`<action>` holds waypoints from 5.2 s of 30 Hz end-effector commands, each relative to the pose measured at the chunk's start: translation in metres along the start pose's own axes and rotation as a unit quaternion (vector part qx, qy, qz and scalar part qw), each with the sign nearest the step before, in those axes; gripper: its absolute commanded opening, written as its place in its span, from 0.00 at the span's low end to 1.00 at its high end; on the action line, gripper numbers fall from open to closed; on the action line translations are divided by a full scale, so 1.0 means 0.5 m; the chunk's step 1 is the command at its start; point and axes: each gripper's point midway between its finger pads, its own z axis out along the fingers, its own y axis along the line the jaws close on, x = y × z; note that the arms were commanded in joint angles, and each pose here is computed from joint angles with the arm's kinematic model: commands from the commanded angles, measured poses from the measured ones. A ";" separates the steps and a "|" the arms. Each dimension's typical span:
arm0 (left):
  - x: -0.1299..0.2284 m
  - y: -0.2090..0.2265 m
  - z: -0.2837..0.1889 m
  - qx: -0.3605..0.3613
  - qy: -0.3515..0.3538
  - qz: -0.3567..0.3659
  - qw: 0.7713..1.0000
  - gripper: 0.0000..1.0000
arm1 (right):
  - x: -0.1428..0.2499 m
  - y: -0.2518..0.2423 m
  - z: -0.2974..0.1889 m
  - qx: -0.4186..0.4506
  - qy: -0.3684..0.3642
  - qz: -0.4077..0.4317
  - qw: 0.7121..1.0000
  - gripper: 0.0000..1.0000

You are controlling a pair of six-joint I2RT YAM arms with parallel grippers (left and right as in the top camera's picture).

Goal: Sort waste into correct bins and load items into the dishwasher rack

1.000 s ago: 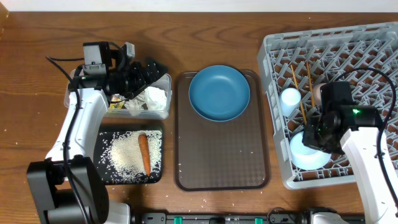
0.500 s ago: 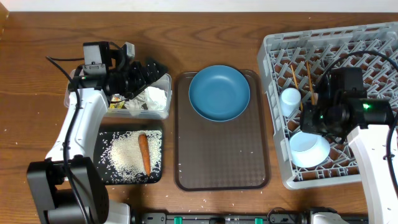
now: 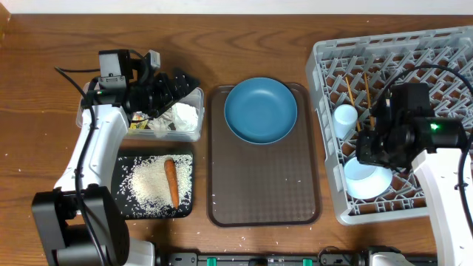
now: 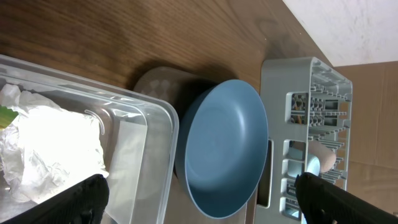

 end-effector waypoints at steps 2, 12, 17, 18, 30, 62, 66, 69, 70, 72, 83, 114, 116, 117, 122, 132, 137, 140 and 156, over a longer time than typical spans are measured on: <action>-0.004 -0.007 -0.005 0.006 -0.001 -0.003 1.000 0.98 | 0.029 -0.042 0.034 0.056 0.021 0.028 0.998 0.36; -0.004 -0.007 -0.005 0.006 -0.001 -0.003 1.000 0.98 | 0.082 -0.119 0.072 0.162 0.090 0.107 0.977 0.06; -0.004 -0.007 -0.005 0.006 -0.001 -0.003 1.000 0.98 | 0.082 -0.112 0.063 0.155 0.098 0.108 0.977 0.15; -0.004 -0.007 -0.005 0.006 -0.001 -0.003 1.000 0.98 | 0.076 -0.110 0.056 0.153 0.093 0.108 0.978 0.17; -0.004 -0.007 -0.005 0.006 -0.001 -0.003 1.000 0.98 | -0.032 0.066 -0.001 -0.094 0.021 -0.010 0.995 0.29; -0.004 -0.007 -0.005 0.006 -0.001 -0.003 1.000 0.98 | -0.058 0.097 0.128 -0.052 -0.049 -0.099 0.992 0.27; -0.004 -0.007 -0.005 0.006 -0.001 -0.003 1.000 0.98 | -0.051 0.094 0.139 -0.051 -0.045 -0.099 0.993 0.26; -0.004 -0.007 -0.005 0.006 -0.001 -0.003 1.000 0.98 | -0.046 0.092 0.151 -0.051 -0.045 -0.099 0.993 0.25; -0.004 -0.007 -0.005 0.006 -0.001 -0.003 1.000 0.98 | -0.045 0.092 0.153 -0.051 -0.045 -0.099 0.993 0.25; -0.004 -0.007 -0.005 0.006 -0.001 -0.003 1.000 0.98 | -0.044 0.091 0.155 -0.051 -0.045 -0.099 0.993 0.22; -0.004 -0.007 -0.005 0.006 -0.001 -0.003 1.000 0.98 | -0.077 0.101 0.150 -0.058 -0.079 -0.097 0.990 0.01; -0.004 -0.007 -0.005 0.006 -0.001 -0.003 1.000 0.98 | -0.129 0.119 0.137 -0.077 -0.132 -0.063 0.986 0.01; -0.004 -0.007 -0.005 0.006 -0.001 -0.003 1.000 0.98 | -0.131 0.120 0.136 -0.078 -0.134 -0.061 0.986 0.01; -0.004 -0.007 -0.005 0.006 -0.001 -0.003 1.000 0.98 | -0.132 0.120 0.136 -0.078 -0.135 -0.061 0.986 0.01; -0.004 -0.007 -0.005 0.006 -0.001 -0.003 1.000 0.98 | -0.138 0.125 0.133 -0.084 -0.141 -0.054 0.985 0.01; -0.004 -0.007 -0.005 0.006 -0.001 -0.003 1.000 0.97 | -0.146 0.129 0.130 -0.090 -0.149 -0.047 0.984 0.01; -0.004 -0.007 -0.005 0.006 -0.001 -0.003 1.000 0.98 | -0.146 0.129 0.130 -0.090 -0.148 -0.047 0.984 0.13; -0.004 -0.007 -0.005 0.006 -0.001 -0.003 1.000 0.98 | -0.142 0.127 0.131 -0.088 -0.144 -0.046 0.985 0.26; -0.004 -0.007 -0.005 0.006 -0.001 -0.003 1.000 0.98 | -0.199 0.230 0.017 -0.148 -0.192 -0.100 0.965 0.26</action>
